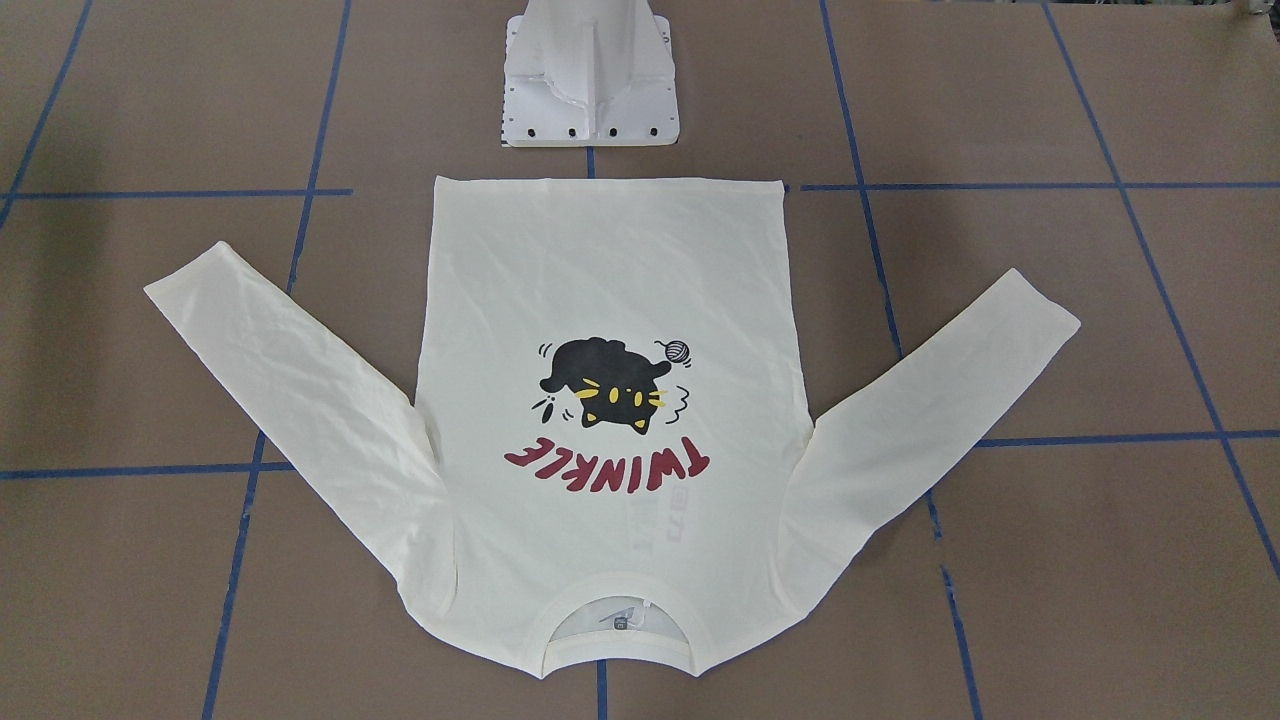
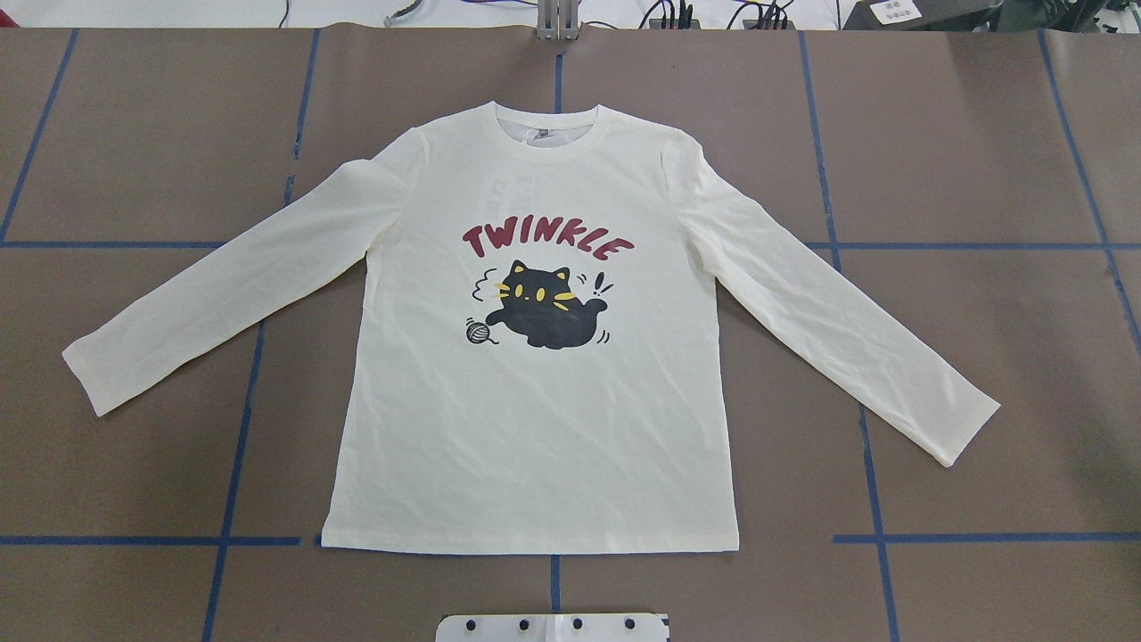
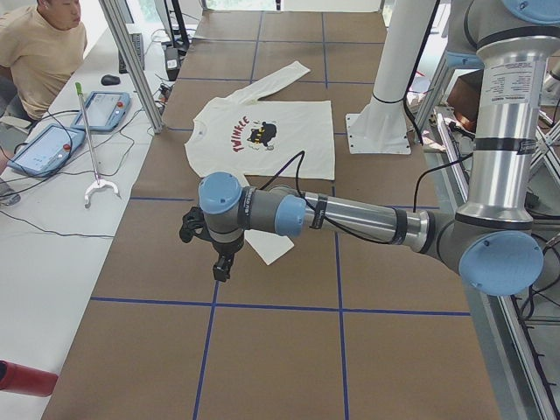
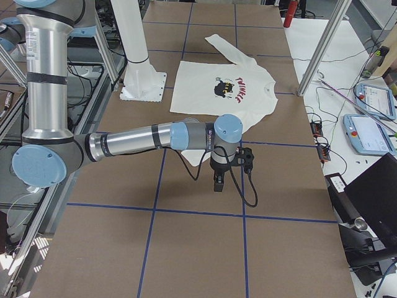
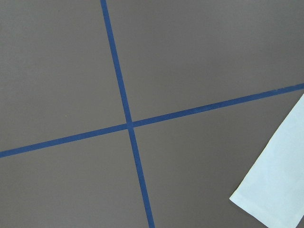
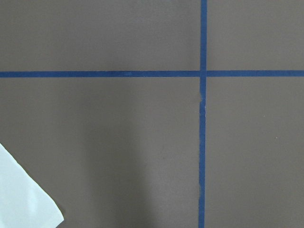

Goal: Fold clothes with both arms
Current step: 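Move the right gripper toward the shirt's sleeve nearest it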

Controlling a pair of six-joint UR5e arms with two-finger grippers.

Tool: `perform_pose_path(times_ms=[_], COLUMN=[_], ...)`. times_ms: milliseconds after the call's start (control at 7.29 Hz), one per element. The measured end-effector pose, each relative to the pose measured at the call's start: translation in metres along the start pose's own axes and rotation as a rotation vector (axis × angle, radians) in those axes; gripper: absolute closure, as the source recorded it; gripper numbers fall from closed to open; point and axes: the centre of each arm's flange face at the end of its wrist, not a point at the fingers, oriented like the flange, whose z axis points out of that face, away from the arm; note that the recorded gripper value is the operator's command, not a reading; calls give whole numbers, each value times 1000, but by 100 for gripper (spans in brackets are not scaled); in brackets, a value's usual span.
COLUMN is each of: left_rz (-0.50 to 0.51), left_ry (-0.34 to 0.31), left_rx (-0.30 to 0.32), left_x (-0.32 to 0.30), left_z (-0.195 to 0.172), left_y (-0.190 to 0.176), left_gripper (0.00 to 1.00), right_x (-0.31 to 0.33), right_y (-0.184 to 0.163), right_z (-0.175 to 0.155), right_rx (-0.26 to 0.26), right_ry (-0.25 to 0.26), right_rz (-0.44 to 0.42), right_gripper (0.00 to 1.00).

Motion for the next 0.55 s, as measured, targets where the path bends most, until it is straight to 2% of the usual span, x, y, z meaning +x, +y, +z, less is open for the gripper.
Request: perform_pose_path(times_ms=[274, 549], left_rz=[8, 46], left_ry=[7, 27], left_rx=[8, 32], left_x=[5, 14], left_z=[-1, 0], left_y=[-4, -7], left_gripper=[0, 0], right_x=[-16, -47], right_y=[15, 56], right_z=[21, 70], right_rx=[18, 32], right_ry=[-47, -87], right_rz=[-79, -90], right_gripper=[0, 2])
